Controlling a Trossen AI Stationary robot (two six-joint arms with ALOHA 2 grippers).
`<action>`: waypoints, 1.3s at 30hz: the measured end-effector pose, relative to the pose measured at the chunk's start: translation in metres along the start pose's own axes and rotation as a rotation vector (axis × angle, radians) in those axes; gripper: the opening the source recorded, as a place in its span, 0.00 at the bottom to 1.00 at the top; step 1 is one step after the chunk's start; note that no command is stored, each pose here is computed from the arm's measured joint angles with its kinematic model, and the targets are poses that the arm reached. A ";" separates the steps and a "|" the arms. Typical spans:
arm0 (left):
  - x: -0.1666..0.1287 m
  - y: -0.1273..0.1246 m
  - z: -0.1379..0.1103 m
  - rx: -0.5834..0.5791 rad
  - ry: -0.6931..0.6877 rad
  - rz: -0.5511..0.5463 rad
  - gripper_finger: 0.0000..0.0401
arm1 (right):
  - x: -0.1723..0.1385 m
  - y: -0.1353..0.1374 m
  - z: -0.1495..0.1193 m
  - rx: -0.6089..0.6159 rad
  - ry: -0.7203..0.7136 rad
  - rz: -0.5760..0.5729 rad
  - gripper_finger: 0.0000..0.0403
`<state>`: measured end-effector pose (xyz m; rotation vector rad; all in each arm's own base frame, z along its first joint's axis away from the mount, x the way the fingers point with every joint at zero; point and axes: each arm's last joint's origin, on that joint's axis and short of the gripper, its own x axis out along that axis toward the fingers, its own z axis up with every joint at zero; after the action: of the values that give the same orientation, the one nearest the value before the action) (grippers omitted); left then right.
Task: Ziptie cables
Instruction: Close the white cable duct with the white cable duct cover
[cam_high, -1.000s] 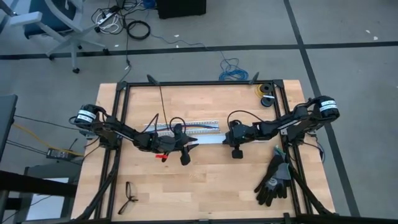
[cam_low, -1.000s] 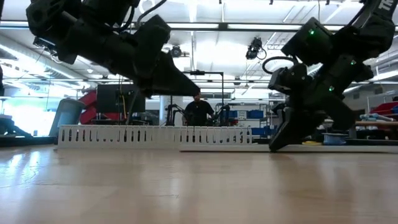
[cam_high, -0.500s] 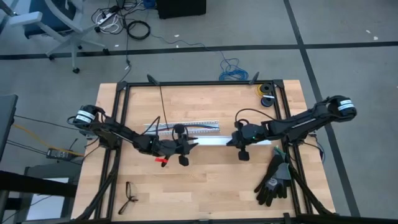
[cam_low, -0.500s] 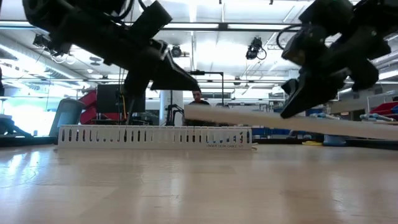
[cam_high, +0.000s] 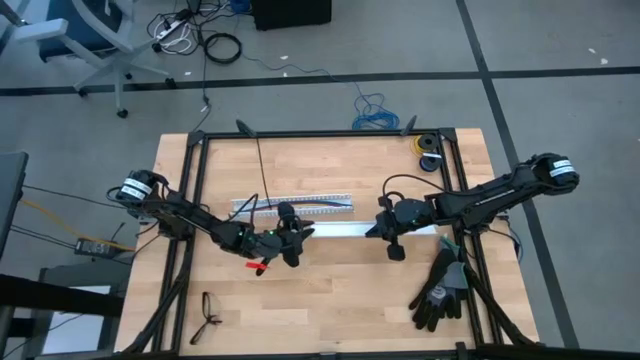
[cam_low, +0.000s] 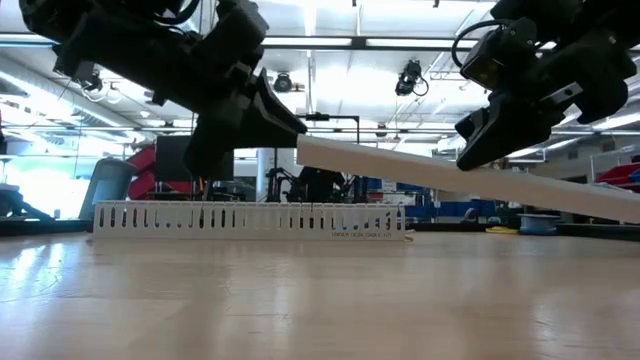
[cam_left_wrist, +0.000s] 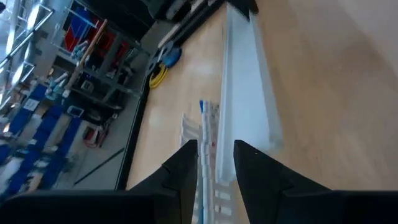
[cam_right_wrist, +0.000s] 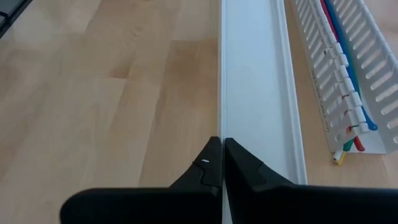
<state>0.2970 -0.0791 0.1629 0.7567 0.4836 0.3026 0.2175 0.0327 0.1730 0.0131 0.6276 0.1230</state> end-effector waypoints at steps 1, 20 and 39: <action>-0.001 -0.001 -0.001 0.016 0.023 0.011 0.28 | 0.000 0.000 0.000 0.000 0.000 0.003 0.00; -0.008 -0.009 0.001 0.042 0.009 -0.024 0.28 | 0.000 0.001 0.004 0.016 -0.039 0.034 0.00; 0.004 0.005 0.007 -0.096 -0.139 -0.095 0.13 | 0.000 0.002 0.005 0.023 -0.045 0.057 0.00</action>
<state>0.3035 -0.0781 0.1694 0.6543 0.3703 0.1816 0.2199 0.0344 0.1771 0.0554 0.5843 0.1702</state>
